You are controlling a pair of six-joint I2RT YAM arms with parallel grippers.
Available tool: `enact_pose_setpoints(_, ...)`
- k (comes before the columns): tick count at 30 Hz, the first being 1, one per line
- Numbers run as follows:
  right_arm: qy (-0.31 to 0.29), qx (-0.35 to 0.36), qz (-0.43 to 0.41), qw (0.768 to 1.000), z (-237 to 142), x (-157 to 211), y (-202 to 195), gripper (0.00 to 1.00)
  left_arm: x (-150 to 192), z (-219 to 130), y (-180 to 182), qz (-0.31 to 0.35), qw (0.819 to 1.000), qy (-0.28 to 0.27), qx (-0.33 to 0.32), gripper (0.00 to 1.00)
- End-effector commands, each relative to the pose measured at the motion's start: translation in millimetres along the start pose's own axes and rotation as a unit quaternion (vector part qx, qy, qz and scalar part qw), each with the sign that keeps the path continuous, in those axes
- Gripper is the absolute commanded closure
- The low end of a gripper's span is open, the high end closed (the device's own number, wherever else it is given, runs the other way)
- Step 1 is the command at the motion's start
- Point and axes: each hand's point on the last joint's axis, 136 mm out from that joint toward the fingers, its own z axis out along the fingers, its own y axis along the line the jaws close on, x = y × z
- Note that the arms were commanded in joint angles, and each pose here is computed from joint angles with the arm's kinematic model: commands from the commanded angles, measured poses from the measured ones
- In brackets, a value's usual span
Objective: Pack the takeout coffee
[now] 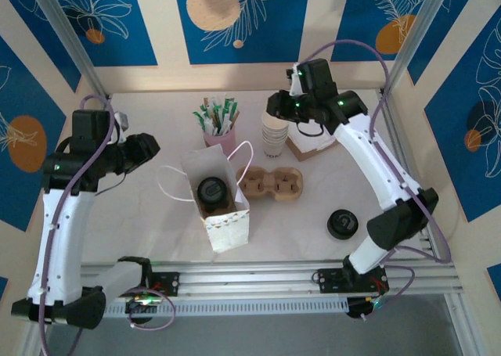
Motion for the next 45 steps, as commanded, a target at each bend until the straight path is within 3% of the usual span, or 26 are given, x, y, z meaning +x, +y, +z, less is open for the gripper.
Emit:
enact_pose_setpoints(1,-0.005,-0.106,-0.06,0.993,2.9,-19.3,44.5,0.74,-11.3,2.2,-15.9,0.015,1.0,0.0,0.023,0.62)
enact_pose_setpoints(4,0.018,-0.125,-0.063,0.99,20.9,-20.3,53.9,0.78,-20.4,14.9,-22.6,0.013,0.999,0.005,0.03,0.62)
enact_pose_setpoints(9,0.047,-0.145,-0.133,0.979,53.0,-0.4,78.0,0.73,-35.6,29.6,-28.9,0.017,0.999,0.005,0.029,0.61)
enact_pose_setpoints(20,0.086,-0.086,-0.173,0.977,109.0,21.9,77.7,0.67,-40.3,49.3,-29.0,0.029,0.999,0.028,0.022,0.56)
enact_pose_setpoints(29,0.065,-0.035,-0.19,0.979,111.2,14.8,65.7,0.63,-34.1,46.6,-25.6,0.025,0.999,0.025,0.022,0.53)
enact_pose_setpoints(45,0.095,-0.033,-0.189,0.977,126.0,37.4,58.6,0.67,-29.2,43.4,-27.2,0.017,0.999,0.031,0.031,0.52)
